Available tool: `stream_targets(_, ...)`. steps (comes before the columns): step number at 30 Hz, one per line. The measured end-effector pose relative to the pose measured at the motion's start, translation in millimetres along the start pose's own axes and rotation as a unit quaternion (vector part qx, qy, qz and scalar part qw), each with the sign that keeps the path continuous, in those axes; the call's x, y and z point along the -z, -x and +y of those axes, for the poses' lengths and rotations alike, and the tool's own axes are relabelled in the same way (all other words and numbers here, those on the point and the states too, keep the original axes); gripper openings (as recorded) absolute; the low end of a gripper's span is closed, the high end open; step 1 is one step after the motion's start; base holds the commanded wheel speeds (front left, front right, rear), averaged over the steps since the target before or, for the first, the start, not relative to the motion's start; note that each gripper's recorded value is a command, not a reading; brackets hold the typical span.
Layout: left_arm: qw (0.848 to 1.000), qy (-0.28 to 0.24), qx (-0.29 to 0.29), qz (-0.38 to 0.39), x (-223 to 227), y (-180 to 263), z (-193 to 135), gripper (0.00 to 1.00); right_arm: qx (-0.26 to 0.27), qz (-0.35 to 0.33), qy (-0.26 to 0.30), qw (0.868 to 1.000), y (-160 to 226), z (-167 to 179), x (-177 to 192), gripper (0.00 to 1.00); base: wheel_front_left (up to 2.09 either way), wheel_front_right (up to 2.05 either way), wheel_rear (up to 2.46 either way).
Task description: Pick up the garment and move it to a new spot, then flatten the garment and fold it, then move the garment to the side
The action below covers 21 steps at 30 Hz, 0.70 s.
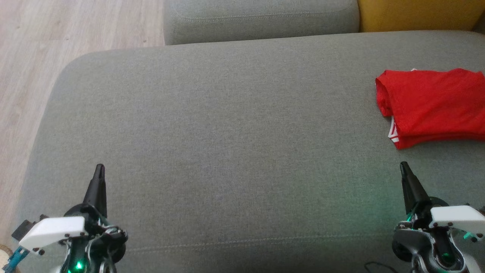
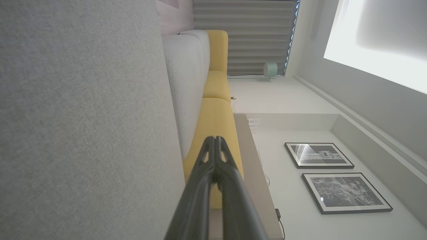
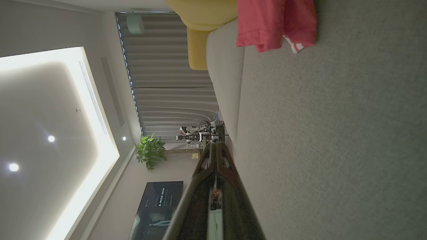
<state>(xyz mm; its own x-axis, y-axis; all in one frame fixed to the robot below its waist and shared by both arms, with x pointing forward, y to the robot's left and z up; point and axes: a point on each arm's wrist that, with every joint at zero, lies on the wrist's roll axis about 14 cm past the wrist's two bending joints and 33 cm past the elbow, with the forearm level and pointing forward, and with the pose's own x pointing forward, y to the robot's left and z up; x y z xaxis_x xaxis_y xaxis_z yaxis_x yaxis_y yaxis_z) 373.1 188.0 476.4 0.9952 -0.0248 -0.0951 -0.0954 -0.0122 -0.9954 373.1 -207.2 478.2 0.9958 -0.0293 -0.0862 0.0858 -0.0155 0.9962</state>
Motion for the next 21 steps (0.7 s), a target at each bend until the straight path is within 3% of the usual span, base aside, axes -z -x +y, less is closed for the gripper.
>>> stream_targets(21, 1.000, 0.001, 0.000, 0.001, 0.5, 0.0, 0.2, 0.00, 0.000, -0.003, 0.002, 1.000, 0.2, 0.0, -2.2, 0.00, 0.00, 0.00, 0.00)
